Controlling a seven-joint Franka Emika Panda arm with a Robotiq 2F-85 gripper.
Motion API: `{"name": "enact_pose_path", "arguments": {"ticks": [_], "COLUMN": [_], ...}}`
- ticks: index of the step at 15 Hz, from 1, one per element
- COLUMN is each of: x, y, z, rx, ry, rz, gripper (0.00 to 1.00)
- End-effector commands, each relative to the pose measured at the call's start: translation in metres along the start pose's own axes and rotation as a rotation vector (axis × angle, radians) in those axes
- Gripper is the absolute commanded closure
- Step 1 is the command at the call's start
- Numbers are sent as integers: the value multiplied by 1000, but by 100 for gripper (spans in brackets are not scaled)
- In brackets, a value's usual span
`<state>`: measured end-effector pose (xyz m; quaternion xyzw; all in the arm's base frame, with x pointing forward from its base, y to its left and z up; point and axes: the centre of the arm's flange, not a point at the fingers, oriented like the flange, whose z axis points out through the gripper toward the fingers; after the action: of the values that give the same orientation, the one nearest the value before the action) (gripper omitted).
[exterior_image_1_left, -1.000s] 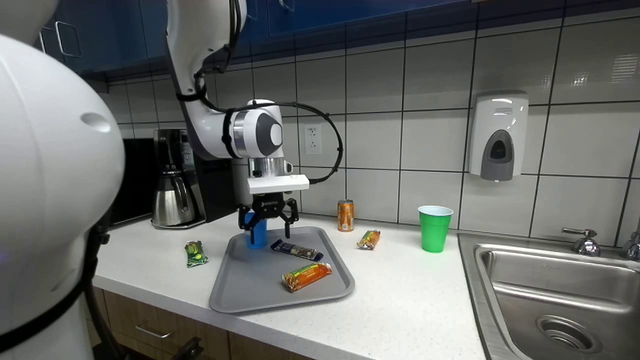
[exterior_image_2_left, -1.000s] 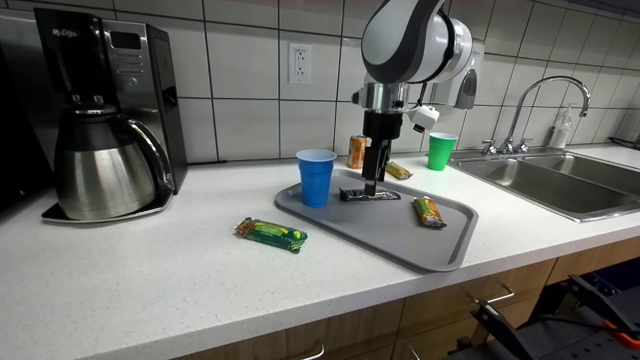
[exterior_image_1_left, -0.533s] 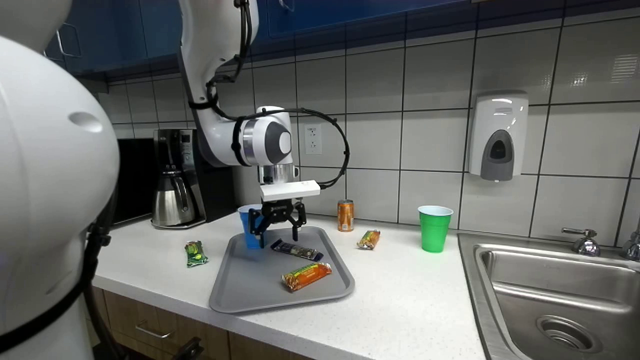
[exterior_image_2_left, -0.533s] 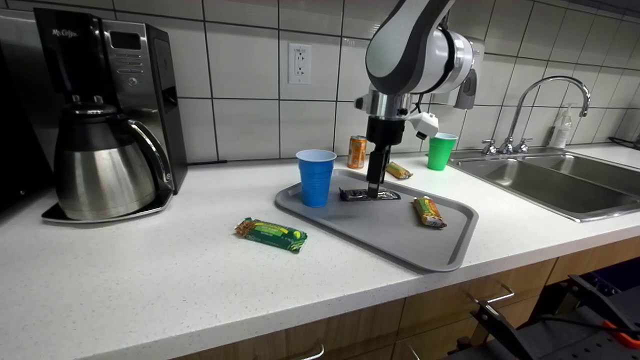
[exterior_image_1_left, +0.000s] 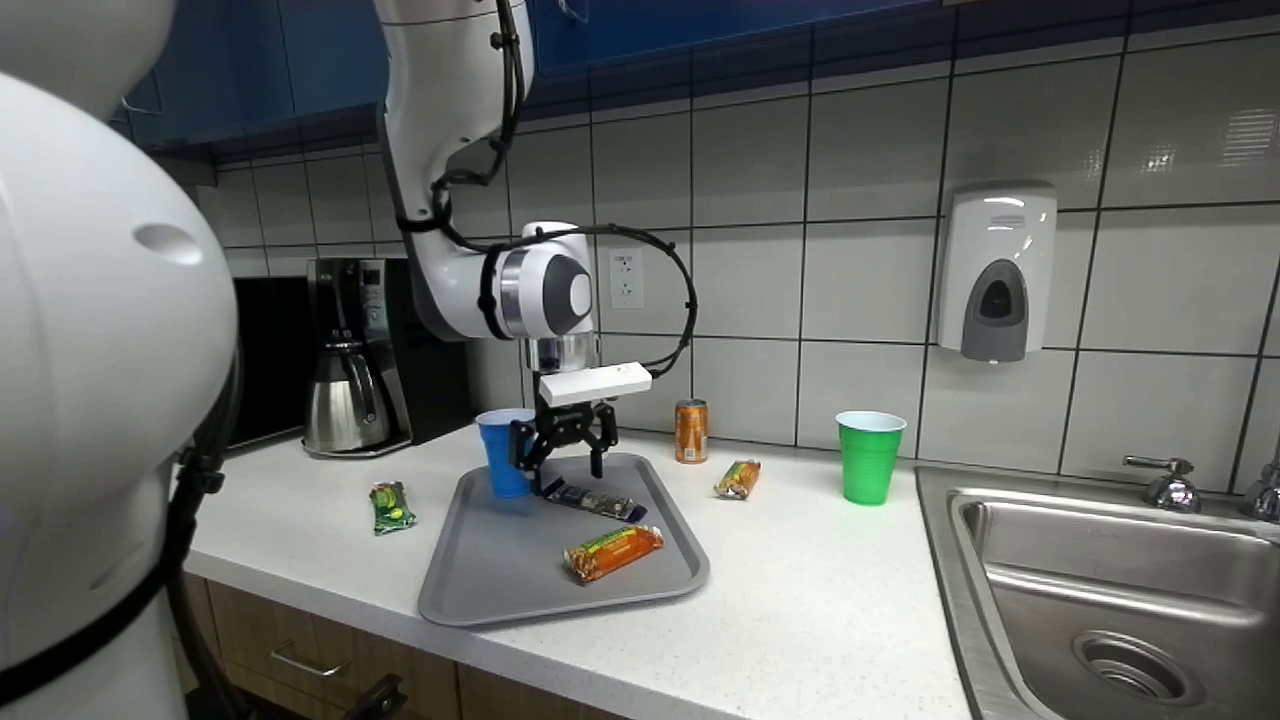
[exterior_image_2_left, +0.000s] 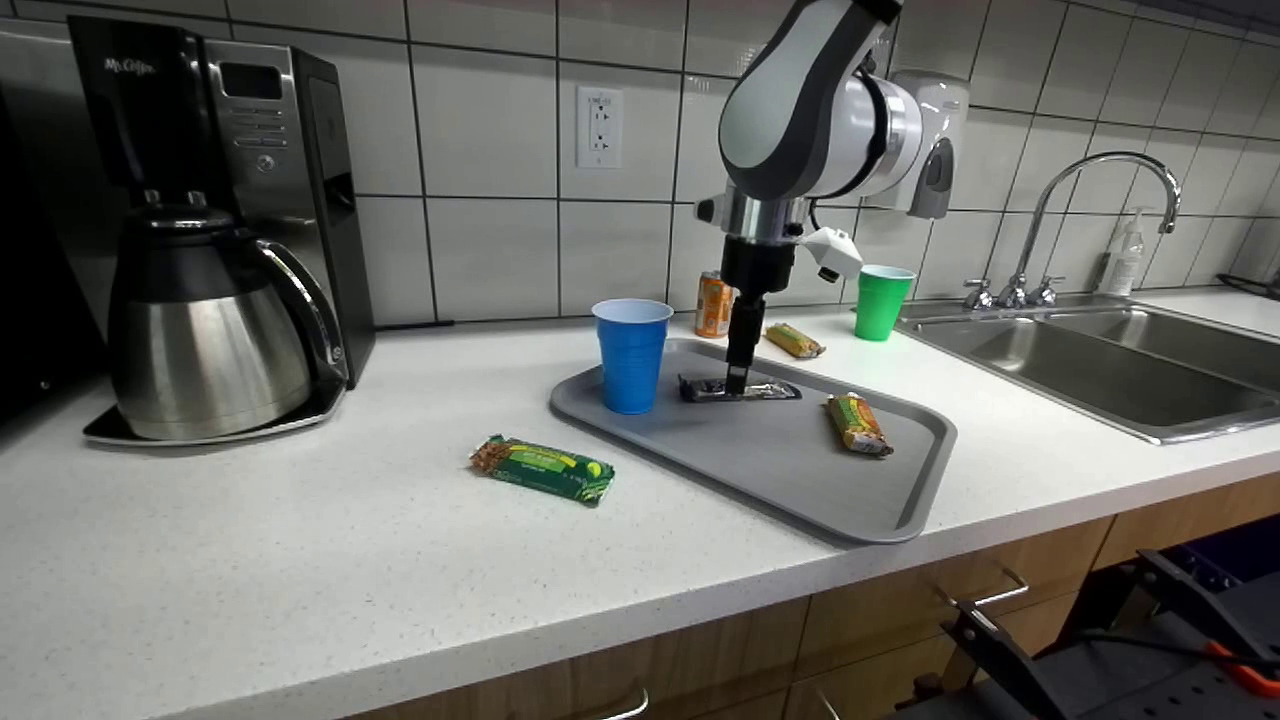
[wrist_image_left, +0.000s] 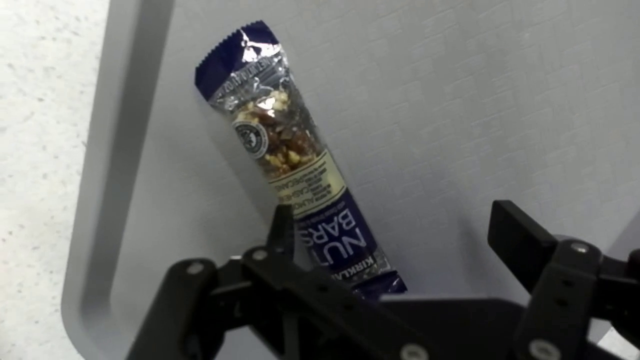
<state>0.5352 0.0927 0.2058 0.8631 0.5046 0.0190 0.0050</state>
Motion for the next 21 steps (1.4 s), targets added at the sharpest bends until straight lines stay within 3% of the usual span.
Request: {"name": "enact_pose_path", "arguments": {"ticks": [1,21], "x": [3,7], "y": [17,21], "z": [3,23], "rx": [-20,-3], "ry": [3,-21], "rz": [-66,-142], "gripper": [0,0]}}
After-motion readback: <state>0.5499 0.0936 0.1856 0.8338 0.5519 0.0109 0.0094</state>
